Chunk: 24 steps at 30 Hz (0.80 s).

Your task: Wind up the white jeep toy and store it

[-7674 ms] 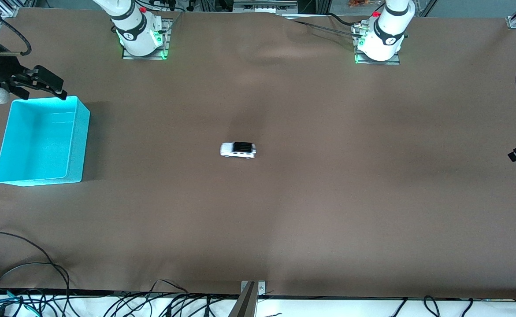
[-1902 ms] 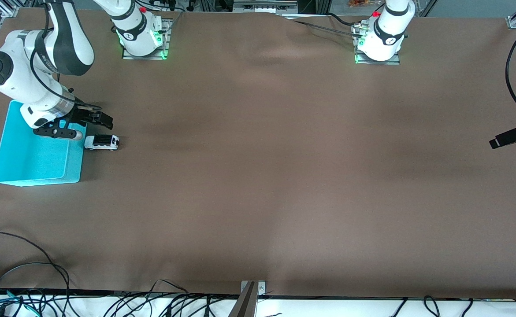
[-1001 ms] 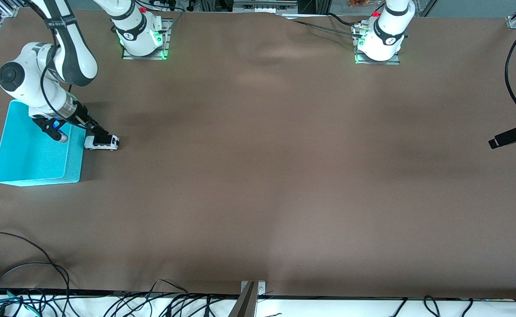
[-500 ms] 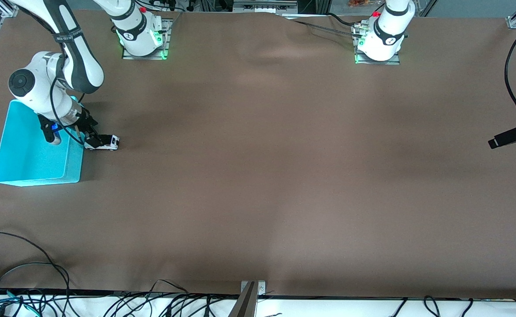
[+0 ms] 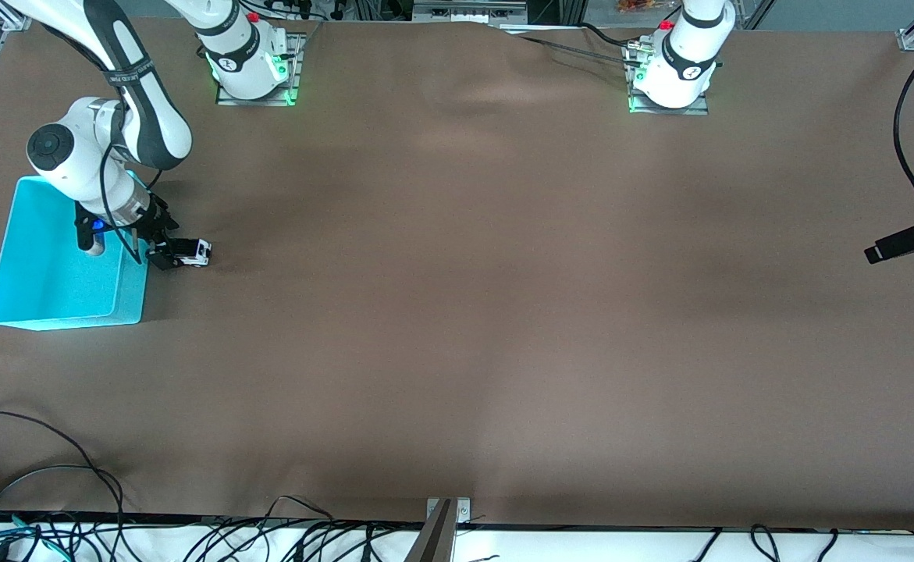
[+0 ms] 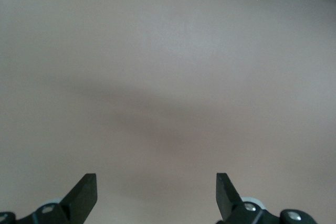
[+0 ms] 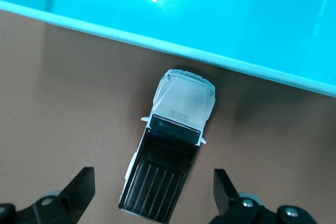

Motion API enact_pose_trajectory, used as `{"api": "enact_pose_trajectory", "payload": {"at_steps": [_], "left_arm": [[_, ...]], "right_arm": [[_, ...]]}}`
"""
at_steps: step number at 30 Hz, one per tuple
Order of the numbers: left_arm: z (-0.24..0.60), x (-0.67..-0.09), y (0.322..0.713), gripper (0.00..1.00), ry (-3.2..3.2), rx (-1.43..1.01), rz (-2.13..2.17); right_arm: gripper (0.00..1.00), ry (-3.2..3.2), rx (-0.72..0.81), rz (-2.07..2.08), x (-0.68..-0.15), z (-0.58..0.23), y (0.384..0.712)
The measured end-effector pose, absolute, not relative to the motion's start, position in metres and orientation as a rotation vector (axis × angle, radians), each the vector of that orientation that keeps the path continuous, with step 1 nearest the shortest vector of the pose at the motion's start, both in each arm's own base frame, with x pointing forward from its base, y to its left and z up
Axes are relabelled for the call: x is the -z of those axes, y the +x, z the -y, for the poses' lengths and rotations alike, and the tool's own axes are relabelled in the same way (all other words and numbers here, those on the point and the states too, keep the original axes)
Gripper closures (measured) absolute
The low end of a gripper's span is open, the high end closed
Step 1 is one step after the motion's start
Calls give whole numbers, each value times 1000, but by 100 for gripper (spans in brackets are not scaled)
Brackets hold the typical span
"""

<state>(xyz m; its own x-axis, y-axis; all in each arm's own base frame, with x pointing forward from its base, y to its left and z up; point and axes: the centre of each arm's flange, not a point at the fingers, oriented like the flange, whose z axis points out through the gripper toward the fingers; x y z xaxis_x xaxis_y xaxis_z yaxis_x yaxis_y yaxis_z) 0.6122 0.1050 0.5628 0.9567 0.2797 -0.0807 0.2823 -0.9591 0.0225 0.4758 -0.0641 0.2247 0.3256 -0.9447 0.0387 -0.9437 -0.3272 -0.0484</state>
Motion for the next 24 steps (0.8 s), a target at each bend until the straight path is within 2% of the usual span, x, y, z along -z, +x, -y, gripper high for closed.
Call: {"api": "enact_pose_trajectory", "payload": {"at_steps": [24], "left_arm": [[-105,-563,612,0,3074,120,-441]], "right_arm": [[0,-2560,29,-1847,-199,64,469]]}}
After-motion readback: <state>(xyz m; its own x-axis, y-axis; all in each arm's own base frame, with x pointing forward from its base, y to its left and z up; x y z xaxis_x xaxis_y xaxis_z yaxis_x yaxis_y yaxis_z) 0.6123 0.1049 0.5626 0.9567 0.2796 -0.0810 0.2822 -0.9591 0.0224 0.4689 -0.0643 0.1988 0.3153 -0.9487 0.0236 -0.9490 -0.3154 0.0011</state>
